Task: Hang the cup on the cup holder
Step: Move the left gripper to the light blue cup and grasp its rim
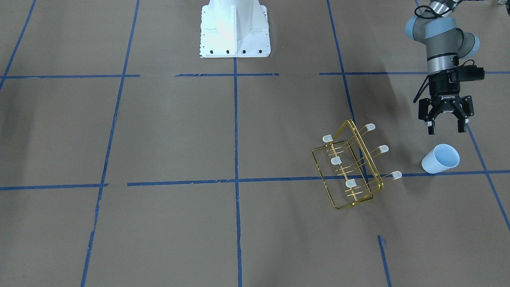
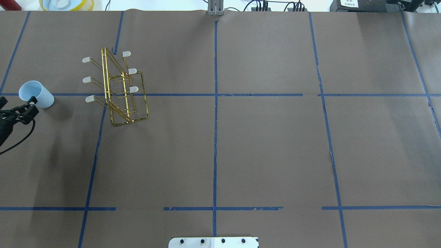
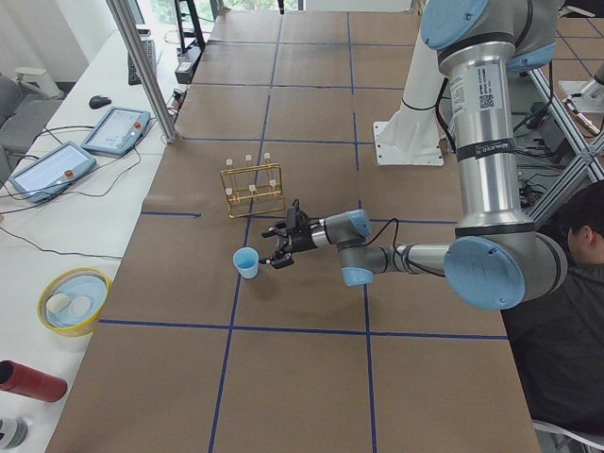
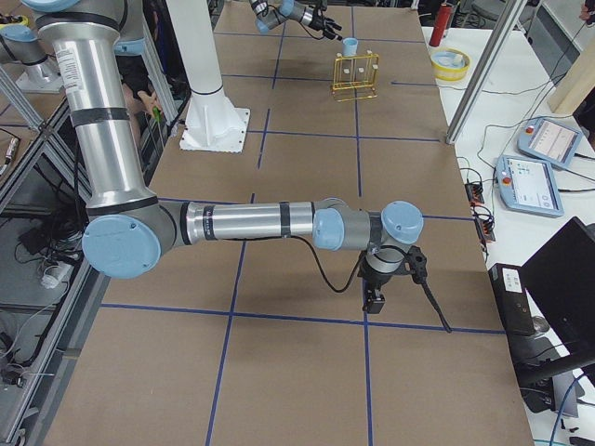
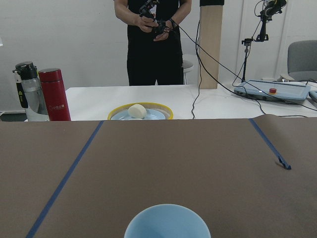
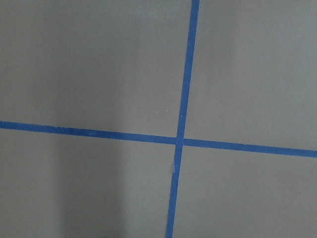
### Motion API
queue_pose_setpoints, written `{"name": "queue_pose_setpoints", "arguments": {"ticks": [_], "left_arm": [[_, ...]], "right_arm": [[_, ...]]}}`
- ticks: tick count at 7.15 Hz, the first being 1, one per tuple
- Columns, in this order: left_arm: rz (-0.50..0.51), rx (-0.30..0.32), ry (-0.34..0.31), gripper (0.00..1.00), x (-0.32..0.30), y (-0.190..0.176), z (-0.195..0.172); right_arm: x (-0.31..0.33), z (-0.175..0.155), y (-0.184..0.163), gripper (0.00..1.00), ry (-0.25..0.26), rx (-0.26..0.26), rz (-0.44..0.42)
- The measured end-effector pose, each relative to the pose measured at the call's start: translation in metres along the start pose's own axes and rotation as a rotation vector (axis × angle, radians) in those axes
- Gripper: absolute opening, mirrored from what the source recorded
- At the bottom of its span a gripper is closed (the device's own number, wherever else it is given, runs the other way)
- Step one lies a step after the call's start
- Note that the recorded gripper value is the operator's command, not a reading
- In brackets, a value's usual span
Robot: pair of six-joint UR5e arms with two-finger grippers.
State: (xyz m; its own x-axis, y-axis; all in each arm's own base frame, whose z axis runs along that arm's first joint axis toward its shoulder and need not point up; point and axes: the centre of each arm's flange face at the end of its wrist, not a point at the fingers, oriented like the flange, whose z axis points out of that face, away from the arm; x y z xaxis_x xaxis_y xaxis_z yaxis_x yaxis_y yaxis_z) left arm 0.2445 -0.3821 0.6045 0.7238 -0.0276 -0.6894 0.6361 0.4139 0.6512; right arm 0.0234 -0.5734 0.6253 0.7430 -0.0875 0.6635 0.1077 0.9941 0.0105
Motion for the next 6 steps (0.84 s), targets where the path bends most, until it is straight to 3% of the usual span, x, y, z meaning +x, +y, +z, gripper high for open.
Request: {"name": "queue_pose_setpoints", "arguments": {"ticks": [6], "left_arm": [[0.040, -0.067, -0.001, 1.00, 0.004, 0.043, 0.023]], "right_arm": [[0.000, 0.000, 0.000, 1.00, 0.000, 0.000, 0.000]]}}
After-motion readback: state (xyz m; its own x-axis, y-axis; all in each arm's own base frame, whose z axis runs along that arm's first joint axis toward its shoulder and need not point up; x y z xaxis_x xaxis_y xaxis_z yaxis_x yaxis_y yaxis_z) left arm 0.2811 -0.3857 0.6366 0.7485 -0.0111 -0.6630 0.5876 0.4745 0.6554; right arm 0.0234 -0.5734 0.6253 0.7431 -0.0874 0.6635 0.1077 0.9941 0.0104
